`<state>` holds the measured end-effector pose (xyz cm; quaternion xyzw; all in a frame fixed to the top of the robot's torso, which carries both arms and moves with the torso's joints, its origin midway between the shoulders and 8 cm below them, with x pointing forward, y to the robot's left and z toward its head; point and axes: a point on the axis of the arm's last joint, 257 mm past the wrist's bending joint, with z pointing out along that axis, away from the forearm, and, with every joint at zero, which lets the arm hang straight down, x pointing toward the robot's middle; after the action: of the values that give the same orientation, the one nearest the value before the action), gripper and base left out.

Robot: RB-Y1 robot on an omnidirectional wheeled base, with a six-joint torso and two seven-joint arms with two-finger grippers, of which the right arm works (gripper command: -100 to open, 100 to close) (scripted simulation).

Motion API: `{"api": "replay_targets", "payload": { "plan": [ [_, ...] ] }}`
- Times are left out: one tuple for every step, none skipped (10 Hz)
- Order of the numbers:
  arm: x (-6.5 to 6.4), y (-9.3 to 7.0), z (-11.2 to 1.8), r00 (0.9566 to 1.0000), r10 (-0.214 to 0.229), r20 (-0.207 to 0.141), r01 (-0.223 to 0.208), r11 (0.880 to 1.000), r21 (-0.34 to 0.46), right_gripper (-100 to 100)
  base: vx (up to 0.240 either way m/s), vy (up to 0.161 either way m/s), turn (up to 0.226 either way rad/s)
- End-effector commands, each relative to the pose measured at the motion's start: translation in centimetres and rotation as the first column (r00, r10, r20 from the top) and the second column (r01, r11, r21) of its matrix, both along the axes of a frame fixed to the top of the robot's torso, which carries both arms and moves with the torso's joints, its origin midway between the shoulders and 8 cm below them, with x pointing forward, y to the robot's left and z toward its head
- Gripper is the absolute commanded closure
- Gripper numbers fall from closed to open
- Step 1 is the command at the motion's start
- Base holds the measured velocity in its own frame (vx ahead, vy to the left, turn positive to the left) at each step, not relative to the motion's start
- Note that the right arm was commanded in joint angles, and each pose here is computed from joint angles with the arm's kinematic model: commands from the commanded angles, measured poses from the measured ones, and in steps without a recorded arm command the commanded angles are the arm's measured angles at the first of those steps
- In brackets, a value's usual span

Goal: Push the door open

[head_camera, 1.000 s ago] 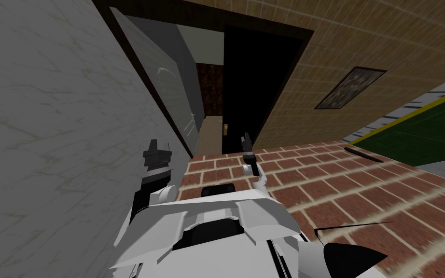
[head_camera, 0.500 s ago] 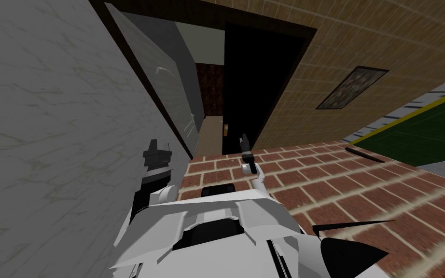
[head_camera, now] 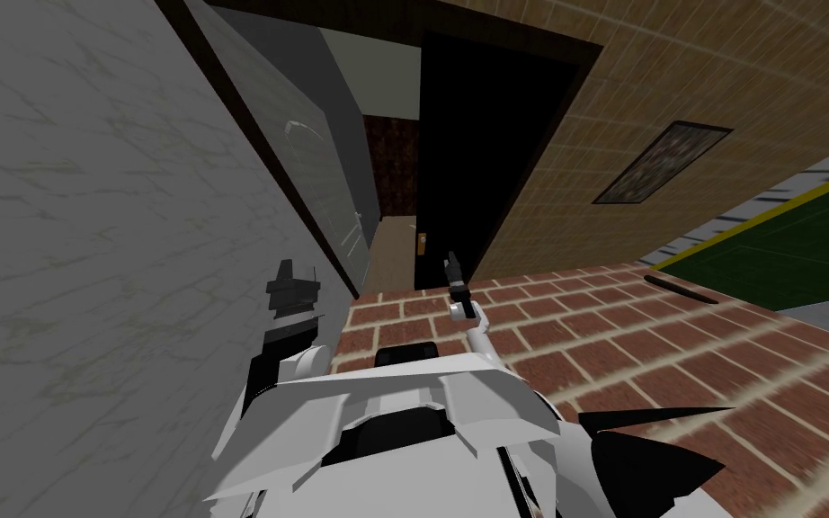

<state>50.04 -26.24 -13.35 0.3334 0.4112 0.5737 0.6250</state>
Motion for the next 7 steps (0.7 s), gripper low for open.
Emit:
{"api": "replay_targets", "payload": {
  "plan": [
    [1.0,0.0,-1.0,0.9997,0.008,-0.024,-0.007,1.0,0.004,-100,0.069,0.016,-0.011],
    [1.0,0.0,-1.3,0.9995,0.007,-0.03,-0.007,1.0,0.004,-100,0.052,0.013,-0.003],
    [1.7,0.0,-2.1,0.9986,0.013,-0.051,-0.012,1.0,0.008,-100,0.046,0.015,-0.008],
    [2.3,0.0,-2.3,0.9981,0.02,-0.058,-0.019,1.0,0.011,-100,0.069,0.025,-0.016],
    [2.4,-0.1,-3.0,0.9971,0.018,-0.074,-0.017,1.0,0.013,-100,0.065,0.023,-0.005],
    [3.0,-0.2,-3.9,0.9952,0.022,-0.096,-0.021,1.0,0.017,-100,0.065,0.018,-0.009],
    [3.6,-0.2,-4.2,0.994,0.028,-0.106,-0.026,0.999,0.02,-100,0.069,0.018,-0.014]
  ]
}}
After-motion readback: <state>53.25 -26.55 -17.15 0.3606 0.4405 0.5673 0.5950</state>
